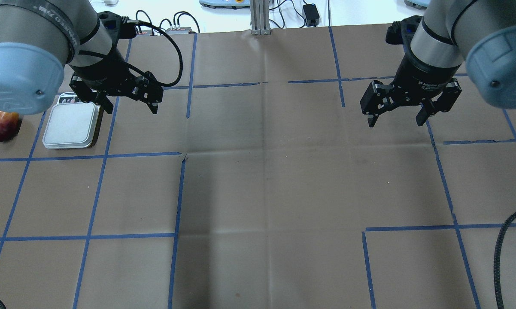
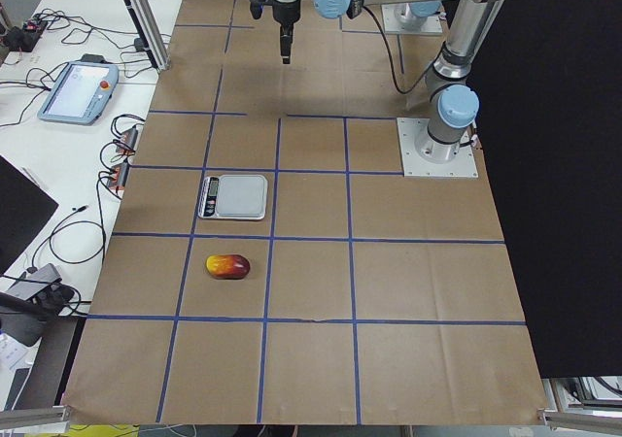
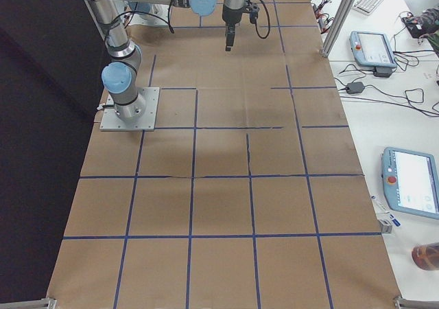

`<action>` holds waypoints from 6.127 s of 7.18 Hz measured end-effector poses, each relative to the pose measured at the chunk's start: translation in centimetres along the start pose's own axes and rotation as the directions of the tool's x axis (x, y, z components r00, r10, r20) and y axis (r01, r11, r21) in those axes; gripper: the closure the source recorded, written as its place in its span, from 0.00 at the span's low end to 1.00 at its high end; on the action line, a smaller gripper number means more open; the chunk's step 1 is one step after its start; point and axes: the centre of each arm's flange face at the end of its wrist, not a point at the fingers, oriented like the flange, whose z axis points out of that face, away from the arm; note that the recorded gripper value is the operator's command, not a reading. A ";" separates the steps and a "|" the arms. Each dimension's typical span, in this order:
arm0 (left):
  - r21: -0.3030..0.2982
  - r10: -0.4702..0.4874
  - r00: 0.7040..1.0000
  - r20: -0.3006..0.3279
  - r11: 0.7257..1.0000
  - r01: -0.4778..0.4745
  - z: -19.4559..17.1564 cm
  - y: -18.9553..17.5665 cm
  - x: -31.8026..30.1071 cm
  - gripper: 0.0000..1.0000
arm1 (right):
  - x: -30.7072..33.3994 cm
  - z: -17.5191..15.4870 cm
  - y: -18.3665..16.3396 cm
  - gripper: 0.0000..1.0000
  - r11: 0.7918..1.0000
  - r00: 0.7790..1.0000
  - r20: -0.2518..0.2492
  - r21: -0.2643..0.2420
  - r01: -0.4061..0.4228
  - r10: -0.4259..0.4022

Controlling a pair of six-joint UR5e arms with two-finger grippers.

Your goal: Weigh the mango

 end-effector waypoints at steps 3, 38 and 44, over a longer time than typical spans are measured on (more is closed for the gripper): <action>0.003 -0.002 1.000 0.000 1.000 0.002 0.0 0.0 0.0 0.00 | 0.0 0.0 0.0 0.00 1.000 1.000 0.000 0.000 0.000 0.000; 0.034 -0.154 0.980 -0.124 0.987 0.160 28.1 -12.3 -57.2 0.79 | 0.0 0.0 0.0 0.00 1.000 1.000 0.000 0.000 0.000 0.000; 0.007 0.100 0.982 -0.162 0.995 -0.100 22.8 -13.6 -38.9 0.76 | 0.0 0.0 0.0 0.00 1.000 1.000 0.000 0.000 0.000 0.000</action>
